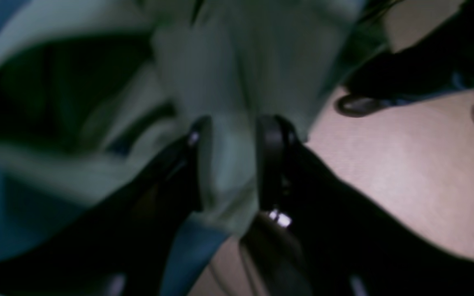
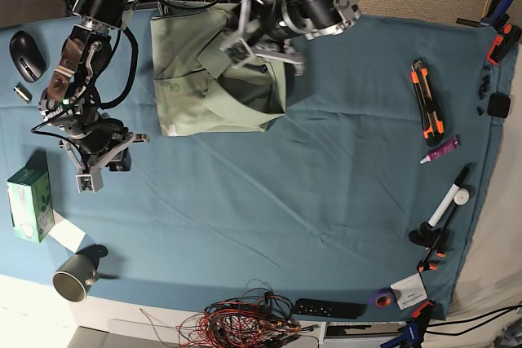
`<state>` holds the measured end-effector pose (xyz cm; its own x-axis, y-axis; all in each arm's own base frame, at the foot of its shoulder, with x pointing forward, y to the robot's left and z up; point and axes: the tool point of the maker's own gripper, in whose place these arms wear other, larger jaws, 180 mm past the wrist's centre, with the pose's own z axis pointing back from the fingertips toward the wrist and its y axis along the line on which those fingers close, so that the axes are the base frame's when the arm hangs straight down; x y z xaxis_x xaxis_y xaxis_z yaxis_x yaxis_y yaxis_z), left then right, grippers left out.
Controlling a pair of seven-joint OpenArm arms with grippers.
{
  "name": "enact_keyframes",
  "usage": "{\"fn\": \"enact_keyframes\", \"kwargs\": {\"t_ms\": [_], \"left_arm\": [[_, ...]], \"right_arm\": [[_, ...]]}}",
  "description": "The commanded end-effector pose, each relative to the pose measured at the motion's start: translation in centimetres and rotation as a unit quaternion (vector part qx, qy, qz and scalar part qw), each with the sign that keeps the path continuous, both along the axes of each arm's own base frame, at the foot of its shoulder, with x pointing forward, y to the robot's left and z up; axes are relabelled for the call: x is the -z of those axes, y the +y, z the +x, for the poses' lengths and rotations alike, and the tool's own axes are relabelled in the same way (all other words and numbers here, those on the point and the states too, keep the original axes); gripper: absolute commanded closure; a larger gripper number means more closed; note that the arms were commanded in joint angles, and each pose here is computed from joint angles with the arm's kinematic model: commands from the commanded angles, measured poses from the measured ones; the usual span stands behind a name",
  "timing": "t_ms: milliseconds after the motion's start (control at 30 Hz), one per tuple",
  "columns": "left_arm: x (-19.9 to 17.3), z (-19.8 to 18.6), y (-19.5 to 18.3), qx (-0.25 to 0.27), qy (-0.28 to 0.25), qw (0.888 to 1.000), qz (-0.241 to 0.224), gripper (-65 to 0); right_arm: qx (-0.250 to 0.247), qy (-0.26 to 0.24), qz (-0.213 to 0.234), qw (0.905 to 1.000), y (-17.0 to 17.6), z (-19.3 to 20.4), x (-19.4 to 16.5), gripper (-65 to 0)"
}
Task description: Fold the T-shirt properly
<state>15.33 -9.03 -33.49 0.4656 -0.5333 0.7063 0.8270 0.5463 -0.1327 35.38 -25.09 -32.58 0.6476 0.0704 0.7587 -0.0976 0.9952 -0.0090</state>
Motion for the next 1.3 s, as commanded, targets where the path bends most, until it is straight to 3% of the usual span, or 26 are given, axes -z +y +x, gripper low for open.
{"fn": "enact_keyframes", "kwargs": {"t_ms": [0,167,433,567,600,667,700,767,900,1267], "left_arm": [[-0.6,0.4,0.1,-0.011,-0.013,1.000,-0.007,-19.8],[0.8,0.3,2.1,-0.027,-0.013,0.999,0.030,-19.8],[1.6,-1.0,2.5,-0.034,0.008,0.999,0.037,-19.9],[1.8,-1.3,2.6,-0.033,0.014,0.999,0.039,-19.9],[1.9,-1.3,2.7,-0.033,0.014,0.999,0.041,-20.3],[2.0,-1.4,2.8,-0.032,0.016,0.998,0.044,-21.4],[2.0,-1.4,2.8,-0.032,0.017,0.998,0.045,-21.4],[2.2,-1.2,3.3,-0.035,0.010,0.997,0.061,-21.4],[2.4,0.3,5.7,-0.094,-0.011,0.989,0.111,-21.4],[3.0,-2.9,5.1,-0.110,0.070,0.990,0.059,-21.4]], "right_arm": [[-0.001,-0.025,0.008,0.9997,-0.1,0.9,-1.5,-16.4],[-0.047,0.011,0.125,0.9910,3.5,0.1,0.1,-19.0],[-0.112,0.089,0.206,0.9680,6.5,-1.6,3.1,-19.0],[-0.105,0.125,0.212,0.9635,6.3,-2.5,5.0,-18.2],[-0.103,0.132,0.209,0.9634,6.2,-2.7,5.4,-14.6],[-0.111,0.139,0.199,0.9637,6.1,-3.0,5.8,-1.4],[-0.115,0.141,0.196,0.9636,6.2,-3.1,5.9,0.0],[-0.121,0.137,0.193,0.9640,6.2,-3.0,5.8,0.0],[-0.122,0.136,0.193,0.9641,6.2,-3.0,5.8,0.0],[-0.121,0.131,0.194,0.9647,6.2,-2.8,5.7,0.0]]}}
